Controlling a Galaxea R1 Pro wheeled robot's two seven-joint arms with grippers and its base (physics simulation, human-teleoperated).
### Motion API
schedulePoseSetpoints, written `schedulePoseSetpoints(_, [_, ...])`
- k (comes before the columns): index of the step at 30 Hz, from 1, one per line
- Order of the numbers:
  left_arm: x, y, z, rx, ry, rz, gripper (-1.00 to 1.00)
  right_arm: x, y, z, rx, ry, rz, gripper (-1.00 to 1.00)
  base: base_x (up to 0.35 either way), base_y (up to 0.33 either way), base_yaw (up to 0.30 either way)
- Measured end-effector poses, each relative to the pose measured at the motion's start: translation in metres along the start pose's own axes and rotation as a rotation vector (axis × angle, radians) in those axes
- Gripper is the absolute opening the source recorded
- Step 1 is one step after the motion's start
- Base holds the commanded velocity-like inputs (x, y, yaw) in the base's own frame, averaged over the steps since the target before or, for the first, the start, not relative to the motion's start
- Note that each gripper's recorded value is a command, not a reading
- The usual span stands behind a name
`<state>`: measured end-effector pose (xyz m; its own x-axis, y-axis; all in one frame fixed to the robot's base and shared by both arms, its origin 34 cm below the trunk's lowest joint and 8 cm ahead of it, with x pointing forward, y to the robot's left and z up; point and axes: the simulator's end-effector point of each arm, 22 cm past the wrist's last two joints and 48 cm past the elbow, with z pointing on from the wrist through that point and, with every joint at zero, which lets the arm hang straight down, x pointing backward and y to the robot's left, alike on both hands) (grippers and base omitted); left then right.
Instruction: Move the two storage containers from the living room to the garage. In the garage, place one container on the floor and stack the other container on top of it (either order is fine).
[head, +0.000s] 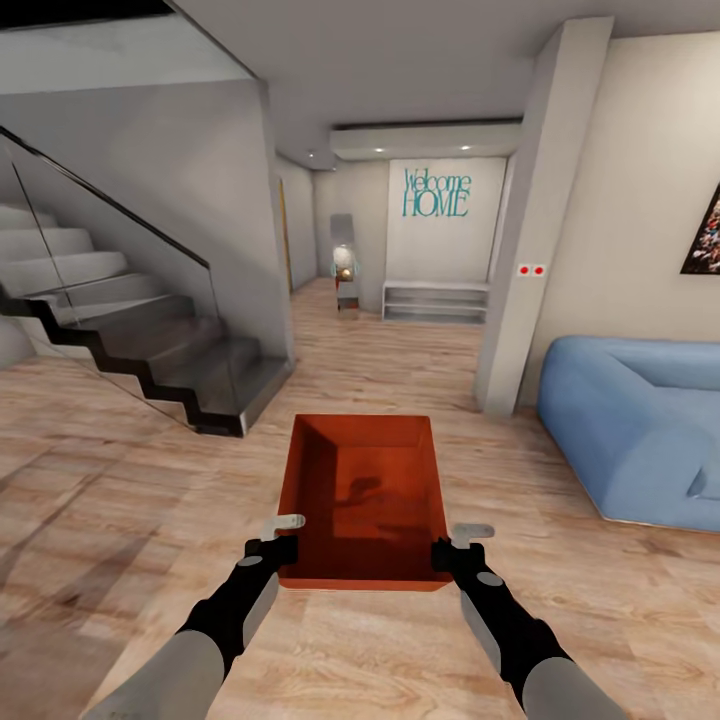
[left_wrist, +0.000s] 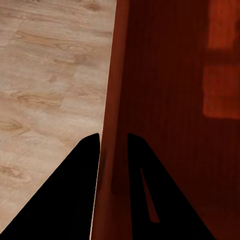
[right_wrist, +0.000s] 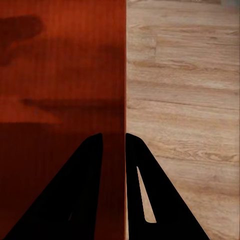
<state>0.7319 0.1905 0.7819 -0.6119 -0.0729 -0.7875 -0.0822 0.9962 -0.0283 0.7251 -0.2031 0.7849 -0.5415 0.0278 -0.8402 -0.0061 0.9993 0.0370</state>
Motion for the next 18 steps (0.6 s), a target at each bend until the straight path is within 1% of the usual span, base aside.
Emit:
schedulePoseSetpoints(15, [0.0022,0.0007,0.0002,0.000,0.005,-0.003,-1.00,0.0010,0.0005,0.0000,0.000,0.005,-0.004,-1.00,0.323,0.000,0.000])
schedulePoseSetpoints(18, [0.0011,0.0002,0.0001,0.000,0.003,-0.001,-1.00,0.0006,0.0001,0.0000,0.000,0.003,-0.001,-1.00,0.324,0.000,-0.119])
